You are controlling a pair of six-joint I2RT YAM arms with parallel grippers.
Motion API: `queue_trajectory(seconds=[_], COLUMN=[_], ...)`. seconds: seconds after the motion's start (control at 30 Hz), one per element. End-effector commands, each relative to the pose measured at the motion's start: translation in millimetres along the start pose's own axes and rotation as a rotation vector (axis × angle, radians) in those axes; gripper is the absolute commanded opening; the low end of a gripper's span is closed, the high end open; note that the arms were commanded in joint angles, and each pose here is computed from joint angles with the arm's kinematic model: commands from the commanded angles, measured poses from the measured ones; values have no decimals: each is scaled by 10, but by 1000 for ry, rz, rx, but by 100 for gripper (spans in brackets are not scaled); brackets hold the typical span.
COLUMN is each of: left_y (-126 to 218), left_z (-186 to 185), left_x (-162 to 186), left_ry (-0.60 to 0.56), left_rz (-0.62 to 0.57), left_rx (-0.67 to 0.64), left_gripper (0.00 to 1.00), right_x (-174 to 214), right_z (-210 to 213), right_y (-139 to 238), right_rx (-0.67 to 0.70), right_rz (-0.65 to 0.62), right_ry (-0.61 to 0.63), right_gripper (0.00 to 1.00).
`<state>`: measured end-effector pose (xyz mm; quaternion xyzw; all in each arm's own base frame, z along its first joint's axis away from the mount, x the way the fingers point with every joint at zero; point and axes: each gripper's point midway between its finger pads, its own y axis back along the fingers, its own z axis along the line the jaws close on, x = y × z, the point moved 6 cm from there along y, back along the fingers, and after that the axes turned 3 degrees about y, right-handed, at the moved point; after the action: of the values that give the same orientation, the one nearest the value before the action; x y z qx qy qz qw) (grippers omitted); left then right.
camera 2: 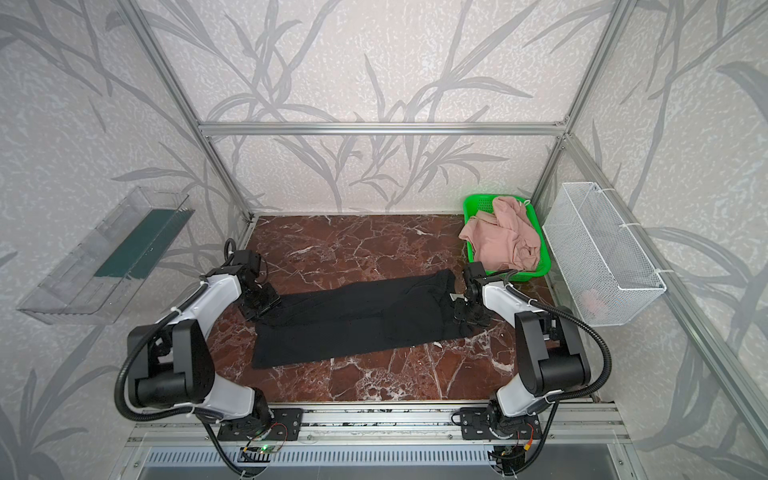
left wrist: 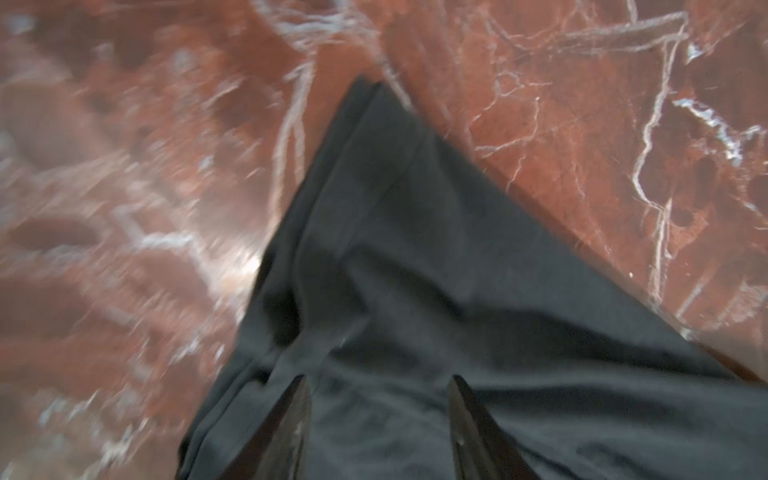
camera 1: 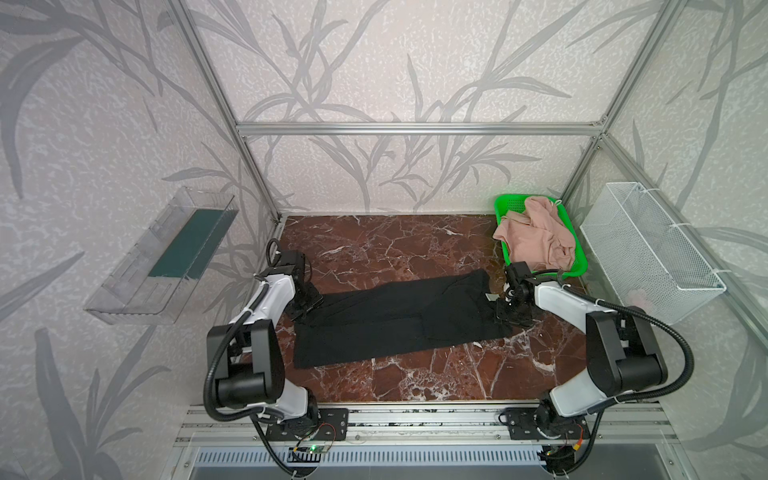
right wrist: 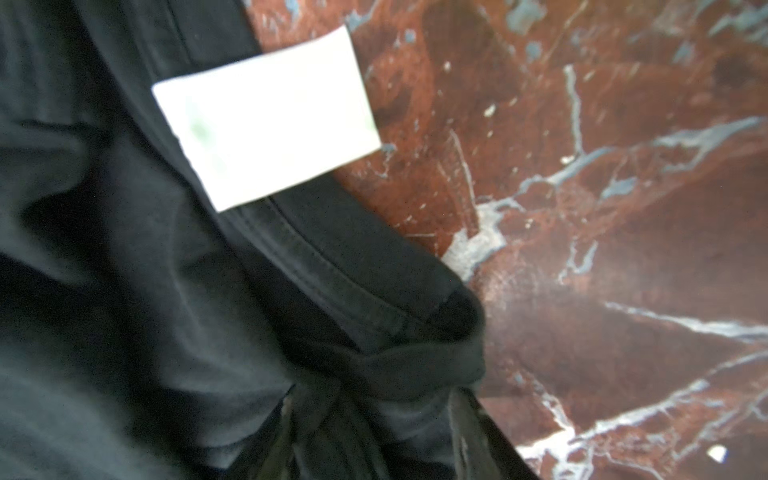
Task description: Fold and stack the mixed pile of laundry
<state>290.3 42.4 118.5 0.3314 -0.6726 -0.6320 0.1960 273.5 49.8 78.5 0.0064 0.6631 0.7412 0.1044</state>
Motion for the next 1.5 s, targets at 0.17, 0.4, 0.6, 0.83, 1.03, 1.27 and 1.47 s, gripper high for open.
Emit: queue_trajectory(seconds=[0.17, 0.4, 0.6, 0.83, 1.03, 1.27, 1.47], left_y=[-358, -646, -637, -531, -278, 261, 496], left_z=[-143, -93, 82, 278, 113, 238, 169], left_x=[-198, -209, -331, -363, -419, -636, -646], left_ry=[4, 86, 184, 264, 223, 188, 97], left_rz=[27, 91, 50, 23, -24, -195, -191], left_rx=[-17, 13, 5, 61, 186, 44, 50], left_gripper=[50, 50, 52, 54, 60, 69, 69], right_x=[-128, -363, -887, -1510, -1884, -1715, -1120], right_z=[82, 179, 344, 574, 644, 810, 1084], right_y=[-20, -120, -191, -334, -195, 341, 571], right_rx=[-3, 3, 8, -17, 37, 68, -10], right_rz=[4, 20, 8, -4, -64, -182, -173], right_ry=[33, 55, 91, 139, 216, 285, 323], right_gripper=[52, 52, 50, 47, 47, 54, 62])
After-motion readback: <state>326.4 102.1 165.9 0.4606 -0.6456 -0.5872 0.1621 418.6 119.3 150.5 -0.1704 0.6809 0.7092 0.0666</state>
